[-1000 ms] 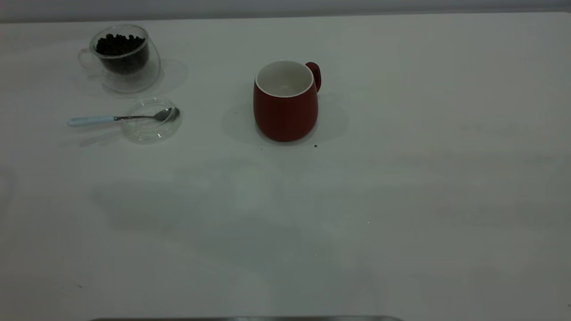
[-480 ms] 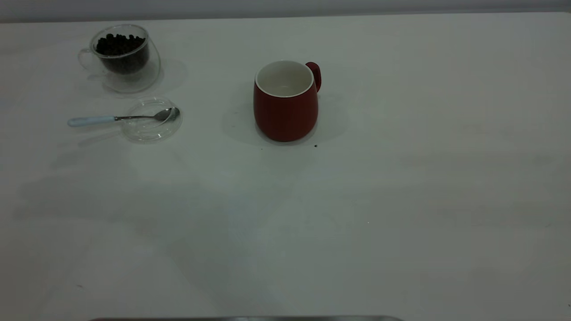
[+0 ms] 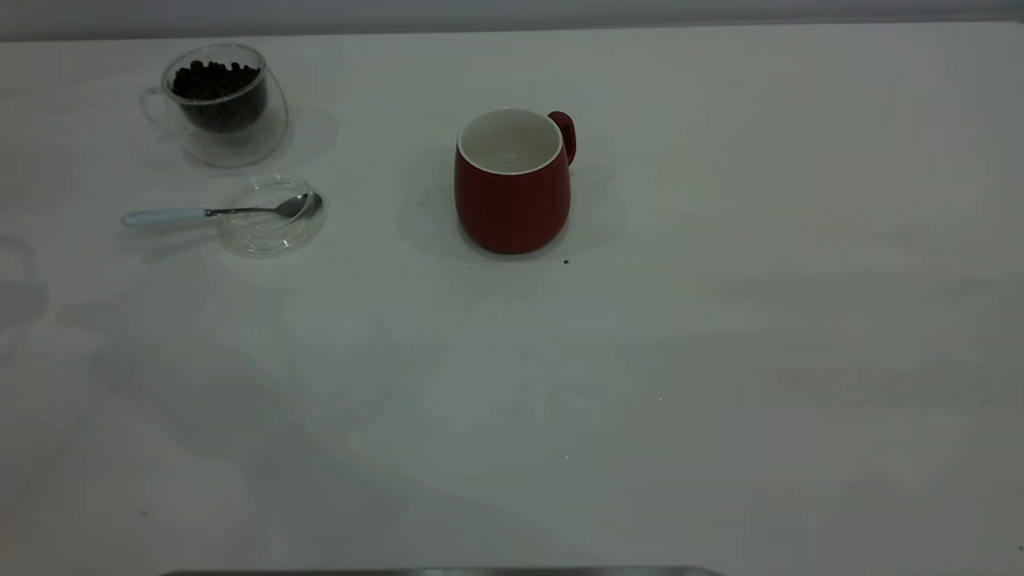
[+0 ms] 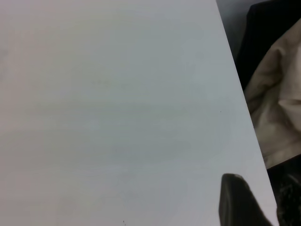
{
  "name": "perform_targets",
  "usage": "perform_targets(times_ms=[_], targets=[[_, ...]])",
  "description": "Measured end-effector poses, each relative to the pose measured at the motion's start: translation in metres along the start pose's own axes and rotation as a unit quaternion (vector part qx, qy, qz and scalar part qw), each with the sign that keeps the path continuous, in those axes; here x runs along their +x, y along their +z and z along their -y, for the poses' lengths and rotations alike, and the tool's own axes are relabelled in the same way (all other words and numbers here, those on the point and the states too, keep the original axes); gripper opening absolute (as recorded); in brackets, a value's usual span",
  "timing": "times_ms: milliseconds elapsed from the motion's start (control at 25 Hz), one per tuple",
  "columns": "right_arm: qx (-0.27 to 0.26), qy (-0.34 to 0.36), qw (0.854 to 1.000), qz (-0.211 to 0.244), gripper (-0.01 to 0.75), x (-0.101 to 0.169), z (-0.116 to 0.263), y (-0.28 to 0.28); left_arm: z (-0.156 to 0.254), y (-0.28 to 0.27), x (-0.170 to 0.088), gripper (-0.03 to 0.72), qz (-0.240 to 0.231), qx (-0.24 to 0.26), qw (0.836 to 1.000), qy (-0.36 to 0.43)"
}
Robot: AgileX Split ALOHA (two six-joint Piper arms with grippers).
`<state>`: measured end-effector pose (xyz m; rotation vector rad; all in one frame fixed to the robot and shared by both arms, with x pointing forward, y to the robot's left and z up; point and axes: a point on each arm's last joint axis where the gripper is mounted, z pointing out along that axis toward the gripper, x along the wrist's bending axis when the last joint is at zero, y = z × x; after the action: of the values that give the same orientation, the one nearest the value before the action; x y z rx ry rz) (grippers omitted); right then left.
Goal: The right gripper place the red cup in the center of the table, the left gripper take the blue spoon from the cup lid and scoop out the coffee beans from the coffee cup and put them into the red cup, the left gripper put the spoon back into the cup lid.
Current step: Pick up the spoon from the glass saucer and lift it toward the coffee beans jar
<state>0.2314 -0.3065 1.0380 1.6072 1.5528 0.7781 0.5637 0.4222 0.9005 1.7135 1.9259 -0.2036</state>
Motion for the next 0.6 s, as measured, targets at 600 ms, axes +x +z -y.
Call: perform_targets(times_ms=[600], targets=[[0.0,0.0,1.0,0.0,0.244,0.0,0.0,0.0,0.012,0.086,0.04,0.481,0.076,-0.02,0.991,-0.112]])
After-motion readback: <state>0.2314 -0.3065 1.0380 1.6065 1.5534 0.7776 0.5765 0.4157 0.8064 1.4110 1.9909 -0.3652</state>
